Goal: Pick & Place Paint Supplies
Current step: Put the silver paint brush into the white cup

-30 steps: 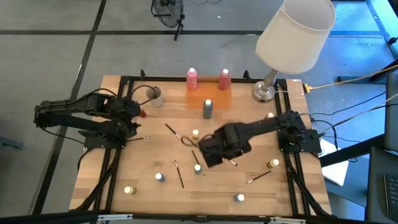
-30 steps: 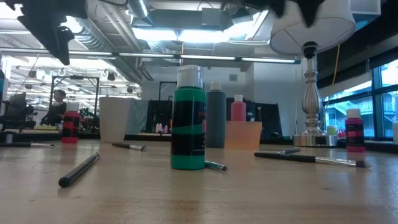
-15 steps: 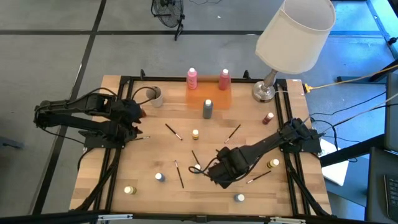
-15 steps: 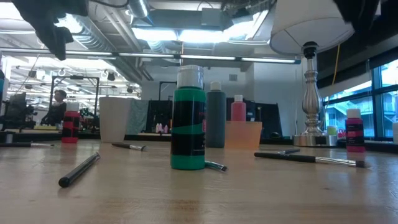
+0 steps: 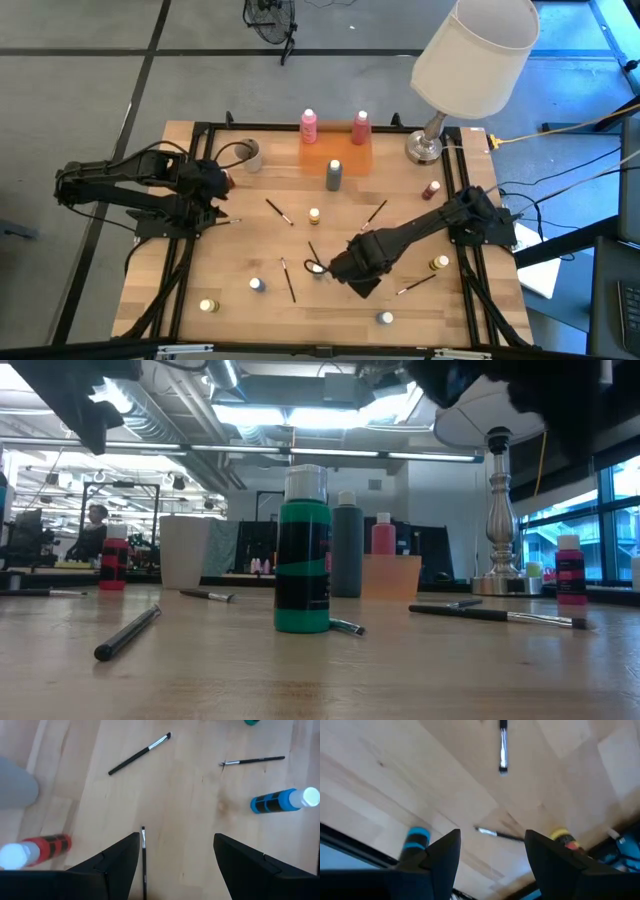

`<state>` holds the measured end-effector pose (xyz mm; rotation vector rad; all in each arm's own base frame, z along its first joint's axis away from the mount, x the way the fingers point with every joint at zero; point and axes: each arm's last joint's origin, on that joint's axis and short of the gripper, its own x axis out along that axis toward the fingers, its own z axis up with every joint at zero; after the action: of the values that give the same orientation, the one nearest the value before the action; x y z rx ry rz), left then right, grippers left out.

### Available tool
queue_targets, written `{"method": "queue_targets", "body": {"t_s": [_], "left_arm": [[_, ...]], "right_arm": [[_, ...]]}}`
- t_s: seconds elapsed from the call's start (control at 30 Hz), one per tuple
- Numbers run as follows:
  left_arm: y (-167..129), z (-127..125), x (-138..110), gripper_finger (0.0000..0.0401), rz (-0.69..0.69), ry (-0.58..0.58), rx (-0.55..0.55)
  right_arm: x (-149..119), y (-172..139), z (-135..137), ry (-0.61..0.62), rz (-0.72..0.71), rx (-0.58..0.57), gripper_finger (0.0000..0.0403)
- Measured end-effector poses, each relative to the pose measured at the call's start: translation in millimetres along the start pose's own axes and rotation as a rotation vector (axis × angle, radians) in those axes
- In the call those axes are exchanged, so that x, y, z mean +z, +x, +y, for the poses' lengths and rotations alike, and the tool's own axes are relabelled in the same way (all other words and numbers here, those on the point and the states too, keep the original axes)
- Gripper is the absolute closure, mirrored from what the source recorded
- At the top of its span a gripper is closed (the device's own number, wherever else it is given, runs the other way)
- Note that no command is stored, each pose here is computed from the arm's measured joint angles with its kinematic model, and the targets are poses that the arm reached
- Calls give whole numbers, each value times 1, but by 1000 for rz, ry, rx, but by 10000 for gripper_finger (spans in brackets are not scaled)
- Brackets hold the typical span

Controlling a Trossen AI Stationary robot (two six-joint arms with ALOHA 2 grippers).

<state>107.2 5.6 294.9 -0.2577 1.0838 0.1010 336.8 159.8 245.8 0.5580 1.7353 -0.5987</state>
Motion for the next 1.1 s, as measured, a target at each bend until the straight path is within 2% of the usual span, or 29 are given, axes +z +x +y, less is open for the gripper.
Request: {"method": "queue_targets", "body": {"t_s": [0.23, 0.43, 0.53, 1.1], "left_arm": [[0, -1, 4, 150, -37, 52, -10], [0, -1, 5, 150, -53, 53, -12], [0, -1, 5, 150, -52, 2, -13], [0, -1, 6, 150, -57, -236, -3]], "right_arm": [[21, -3, -8, -26, -56, -2, 176], [27, -4, -13, -192, -99, -46, 176], [26, -4, -14, -234, -92, -62, 176], [9, 0, -11, -308, -96, -130, 176]]}}
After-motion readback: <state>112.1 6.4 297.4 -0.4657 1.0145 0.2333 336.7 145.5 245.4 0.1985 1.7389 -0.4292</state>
